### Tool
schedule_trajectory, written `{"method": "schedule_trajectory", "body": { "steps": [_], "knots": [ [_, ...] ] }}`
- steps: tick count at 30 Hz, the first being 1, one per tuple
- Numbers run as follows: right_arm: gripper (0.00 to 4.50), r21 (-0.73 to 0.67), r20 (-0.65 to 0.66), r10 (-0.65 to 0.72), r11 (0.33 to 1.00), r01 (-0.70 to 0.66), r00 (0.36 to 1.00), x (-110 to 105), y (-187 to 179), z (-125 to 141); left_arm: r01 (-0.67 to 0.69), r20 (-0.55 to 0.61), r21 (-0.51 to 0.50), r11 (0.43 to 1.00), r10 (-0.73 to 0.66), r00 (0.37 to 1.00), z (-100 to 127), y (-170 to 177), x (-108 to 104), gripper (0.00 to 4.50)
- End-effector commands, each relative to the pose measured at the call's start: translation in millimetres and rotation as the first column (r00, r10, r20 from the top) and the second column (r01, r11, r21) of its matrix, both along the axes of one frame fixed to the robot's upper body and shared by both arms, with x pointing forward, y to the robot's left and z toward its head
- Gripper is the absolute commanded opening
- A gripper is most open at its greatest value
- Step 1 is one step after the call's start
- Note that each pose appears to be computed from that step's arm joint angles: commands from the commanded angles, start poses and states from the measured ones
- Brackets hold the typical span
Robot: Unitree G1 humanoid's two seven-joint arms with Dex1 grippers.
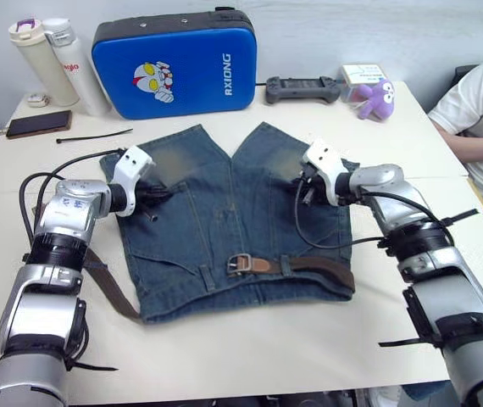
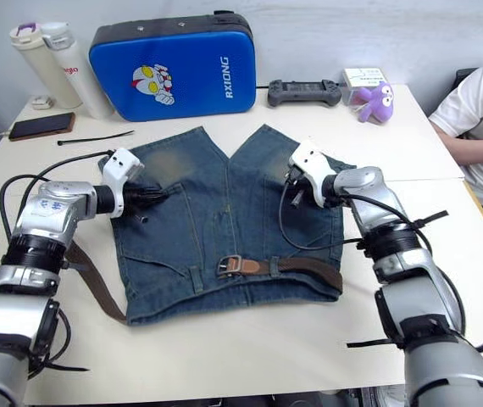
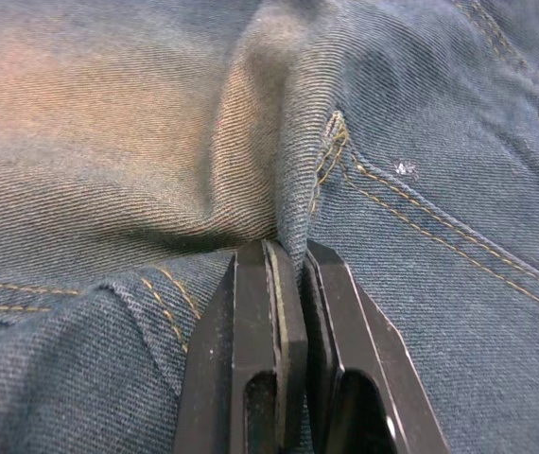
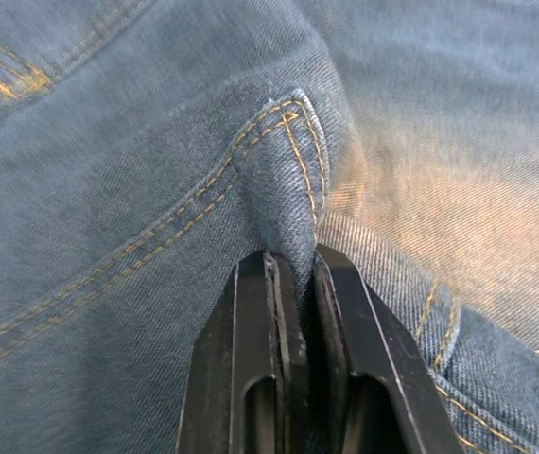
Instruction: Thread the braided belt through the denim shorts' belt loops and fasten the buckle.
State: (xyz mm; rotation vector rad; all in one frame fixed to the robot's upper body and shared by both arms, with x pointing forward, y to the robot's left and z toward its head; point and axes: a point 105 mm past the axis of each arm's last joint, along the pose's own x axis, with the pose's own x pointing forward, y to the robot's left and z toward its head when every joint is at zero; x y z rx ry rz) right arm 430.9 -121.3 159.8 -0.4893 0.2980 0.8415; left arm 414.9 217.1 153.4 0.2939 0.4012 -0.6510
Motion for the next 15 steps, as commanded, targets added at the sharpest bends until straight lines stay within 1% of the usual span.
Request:
{"method": "schedule_trajectory", "body": {
  "steps": [1,2,3,4,5,6,7,8,9,10,11,12,13,14,15],
  "knots": [
    [0.01,-0.009,0.067,-0.023,1.0,0.023,0.998,10.8,-4.1,8.7,-0.003,0.034,0.025,1.0,0.002,0.999,8.6,5.2,6.6,0.0],
    [0.01,-0.009,0.069,-0.024,1.0,0.024,0.997,11.9,-4.5,8.2,0.002,0.028,0.024,1.0,-0.002,1.0,7.6,4.6,6.8,0.0],
    [0.45,0.003,0.063,-0.006,1.0,0.006,0.998,11.0,-3.4,9.0,0.029,0.022,0.038,0.999,-0.03,0.999,4.7,2.7,4.6,0.0],
    [0.92,0.012,0.049,0.008,1.0,-0.008,0.999,9.6,-3.4,10.3,0.043,0.023,0.045,0.998,-0.044,0.999,3.5,2.5,3.1,0.39],
    [1.27,0.025,0.052,0.019,0.999,-0.021,0.998,8.8,-2.9,14.5,0.053,0.018,0.045,0.998,-0.054,0.998,2.8,3.2,0.8,0.8],
    [1.67,0.04,0.066,0.025,0.999,-0.027,0.998,8.9,-2.6,20.4,0.062,0.007,0.035,0.997,-0.062,0.998,2.5,4.1,-2.1,1.03],
    [2.17,0.06,0.073,0.028,0.998,-0.033,0.997,8.4,-3.1,28.1,0.053,0.006,0.019,0.998,-0.053,0.999,4.5,7.0,-3.3,1.48],
    [2.84,0.075,0.08,0.037,0.996,-0.043,0.996,7.2,-3.6,35.3,0.043,0.009,0.005,0.999,-0.043,0.999,7.3,10.4,-4.2,2.01],
    [3.02,0.084,0.083,0.044,0.995,-0.051,0.996,5.9,-4.5,40.9,0.037,0.01,-0.008,0.999,-0.037,0.999,10.4,12.8,-5.5,2.16],
    [3.58,0.096,0.084,0.059,0.993,-0.067,0.995,2.9,-5.7,49.0,0.029,0.009,-0.041,0.999,-0.029,1.0,16.9,15.7,-8.3,2.69],
    [3.87,0.104,0.081,0.078,0.991,-0.086,0.994,-0.4,-6.3,54.9,0.021,0.013,-0.068,0.997,-0.02,1.0,23.2,18.0,-10.4,2.99],
    [4.3,0.122,0.075,0.107,0.986,-0.116,0.991,-6.3,-5.8,63.6,0.016,0.008,-0.101,0.995,-0.015,1.0,31.0,21.6,-15.5,3.33],
    [4.5,0.141,0.065,0.149,0.978,-0.157,0.987,-14.0,-3.9,71.4,0.009,0.005,-0.138,0.99,-0.009,1.0,39.0,24.6,-20.9,3.76],
    [4.5,0.153,0.052,0.202,0.966,-0.208,0.978,-24.0,-0.9,77.0,-0.005,0.006,-0.172,0.985,0.006,1.0,46.8,27.9,-25.9,4.13],
    [4.5,0.145,0.047,0.277,0.949,-0.281,0.96,-38.4,3.5,81.8,-0.037,-0.005,-0.23,0.973,0.037,0.999,57.1,33.7,-34.8,4.43]
  ]
}}
